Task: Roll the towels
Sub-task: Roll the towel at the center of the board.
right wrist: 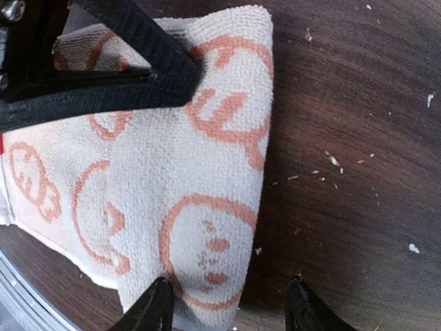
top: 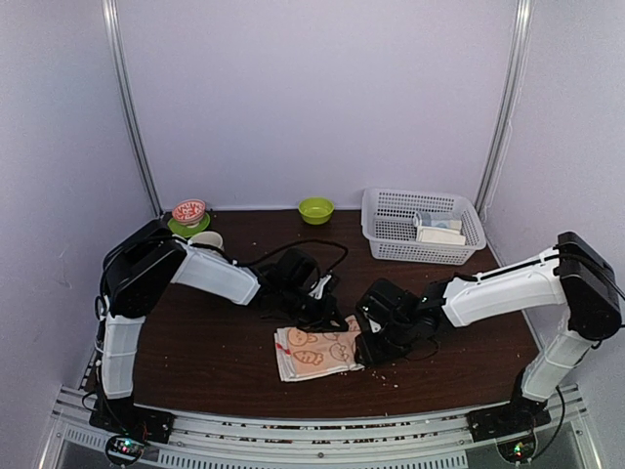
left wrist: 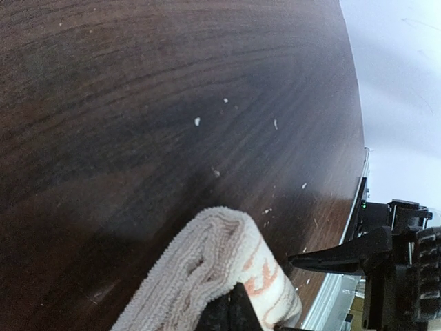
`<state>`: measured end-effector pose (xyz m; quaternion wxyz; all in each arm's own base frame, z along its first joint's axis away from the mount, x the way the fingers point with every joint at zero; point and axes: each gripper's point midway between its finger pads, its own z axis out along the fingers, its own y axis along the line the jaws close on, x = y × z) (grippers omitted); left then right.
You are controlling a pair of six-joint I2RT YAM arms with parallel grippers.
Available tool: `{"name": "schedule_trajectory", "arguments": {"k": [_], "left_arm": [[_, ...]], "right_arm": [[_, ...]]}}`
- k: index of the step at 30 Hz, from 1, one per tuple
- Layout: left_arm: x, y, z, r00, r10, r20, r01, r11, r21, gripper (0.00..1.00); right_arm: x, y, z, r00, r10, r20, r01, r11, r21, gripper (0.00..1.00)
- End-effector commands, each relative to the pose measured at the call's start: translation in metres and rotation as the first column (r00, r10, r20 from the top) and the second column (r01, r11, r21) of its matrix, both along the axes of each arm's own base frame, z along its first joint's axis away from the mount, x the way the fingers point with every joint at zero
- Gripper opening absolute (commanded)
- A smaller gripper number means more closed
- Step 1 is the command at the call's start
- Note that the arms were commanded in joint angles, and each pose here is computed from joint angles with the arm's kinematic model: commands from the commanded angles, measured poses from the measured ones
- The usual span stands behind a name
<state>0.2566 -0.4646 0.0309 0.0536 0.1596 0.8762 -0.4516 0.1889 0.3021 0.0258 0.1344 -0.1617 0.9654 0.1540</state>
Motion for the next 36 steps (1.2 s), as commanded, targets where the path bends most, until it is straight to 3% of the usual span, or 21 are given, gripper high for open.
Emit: {"name": "schedule_trajectory", "arguments": {"k": [1,5,10,18,23,27,30,33,36], "left_arm": [[0.001,0.008,-0.004,1.000,0.006,0.016,-0.006,1.000,0.025,0.00],[0.002,0.010,-0.004,1.000,0.007,0.024,-0.007,1.000,0.029,0.00],[0.001,0.010,-0.003,1.000,0.009,0.026,-0.010,1.000,0.025,0.00],[0.000,0.013,0.000,0.999,0.013,0.031,-0.014,1.000,0.020,0.00],[-0.001,0.014,0.002,0.999,0.012,0.035,-0.013,1.000,0.016,0.00],[-0.002,0.014,0.003,0.999,0.010,0.034,-0.011,1.000,0.012,0.00],[-0.003,0.015,0.009,0.999,0.007,0.039,-0.007,1.000,0.006,0.00],[-0.003,0.016,0.021,0.998,0.003,0.055,-0.003,1.000,0.002,0.00],[-0.003,0.019,0.037,0.996,0.002,0.085,-0.002,1.000,-0.004,0.19]], "right_arm": [[0.001,-0.007,0.025,0.999,-0.026,0.042,0.023,0.997,0.067,0.57],[0.016,-0.009,0.045,0.990,-0.130,0.058,0.115,0.970,0.213,0.58],[0.024,-0.010,0.037,0.974,-0.221,-0.047,0.224,0.911,0.345,0.54],[0.018,0.009,0.009,0.966,-0.190,-0.177,0.244,0.898,0.367,0.48],[0.011,0.008,-0.014,0.951,-0.194,-0.240,0.267,0.908,0.323,0.40],[0.007,0.006,-0.023,0.947,-0.195,-0.256,0.272,0.910,0.314,0.18],[0.015,-0.009,-0.021,0.957,-0.224,-0.183,0.264,0.935,0.236,0.01],[0.028,-0.033,-0.009,0.969,-0.240,-0.063,0.245,0.965,0.092,0.00],[0.042,-0.059,0.008,0.976,-0.212,0.057,0.217,0.972,-0.086,0.00]]}}
